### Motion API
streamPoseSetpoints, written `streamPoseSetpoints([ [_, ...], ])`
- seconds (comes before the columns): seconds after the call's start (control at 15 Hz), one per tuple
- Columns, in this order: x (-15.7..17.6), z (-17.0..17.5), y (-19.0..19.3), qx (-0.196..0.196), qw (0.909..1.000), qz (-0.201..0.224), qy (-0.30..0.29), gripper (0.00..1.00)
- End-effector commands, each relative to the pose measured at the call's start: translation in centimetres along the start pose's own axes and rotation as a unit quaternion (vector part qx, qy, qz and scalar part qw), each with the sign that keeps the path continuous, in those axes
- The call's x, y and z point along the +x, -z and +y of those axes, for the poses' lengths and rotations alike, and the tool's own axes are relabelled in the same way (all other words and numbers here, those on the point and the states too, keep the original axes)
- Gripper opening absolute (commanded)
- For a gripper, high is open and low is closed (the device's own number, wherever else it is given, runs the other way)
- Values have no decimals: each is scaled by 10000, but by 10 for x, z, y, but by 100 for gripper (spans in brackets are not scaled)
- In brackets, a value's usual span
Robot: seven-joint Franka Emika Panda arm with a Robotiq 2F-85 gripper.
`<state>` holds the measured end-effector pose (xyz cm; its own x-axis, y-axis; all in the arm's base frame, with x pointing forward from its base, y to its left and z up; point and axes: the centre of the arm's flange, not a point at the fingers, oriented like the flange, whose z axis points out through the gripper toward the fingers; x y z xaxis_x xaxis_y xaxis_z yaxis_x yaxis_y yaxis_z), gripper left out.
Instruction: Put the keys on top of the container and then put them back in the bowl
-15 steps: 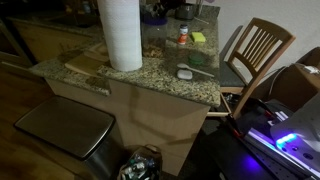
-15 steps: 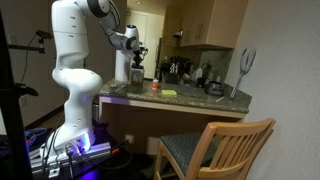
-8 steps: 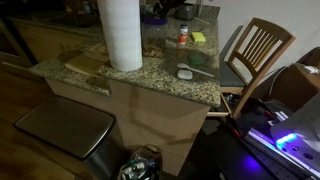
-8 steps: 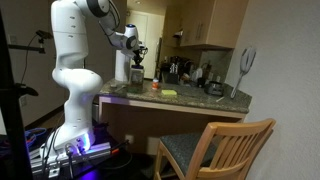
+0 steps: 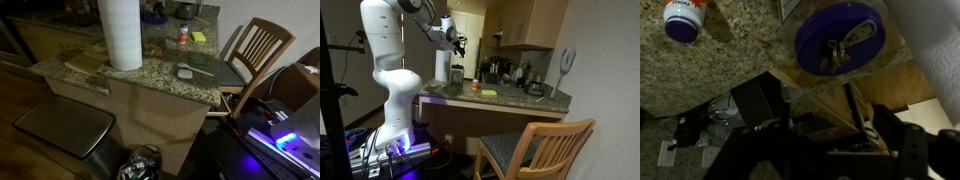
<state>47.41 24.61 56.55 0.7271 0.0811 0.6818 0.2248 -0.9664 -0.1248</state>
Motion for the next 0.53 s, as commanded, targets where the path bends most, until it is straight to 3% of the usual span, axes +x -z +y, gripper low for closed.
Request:
streamPoseSetpoints([
  [0.0,5,17,63,-224,9977,380,-516,100],
  [0.27,-1,53,113,-6,9877,233,-1544,100],
  [0.33,16,33,92,-7,9927,325,-1166,100],
  [0.47,12,44,108,29,9897,312,-1397,100],
])
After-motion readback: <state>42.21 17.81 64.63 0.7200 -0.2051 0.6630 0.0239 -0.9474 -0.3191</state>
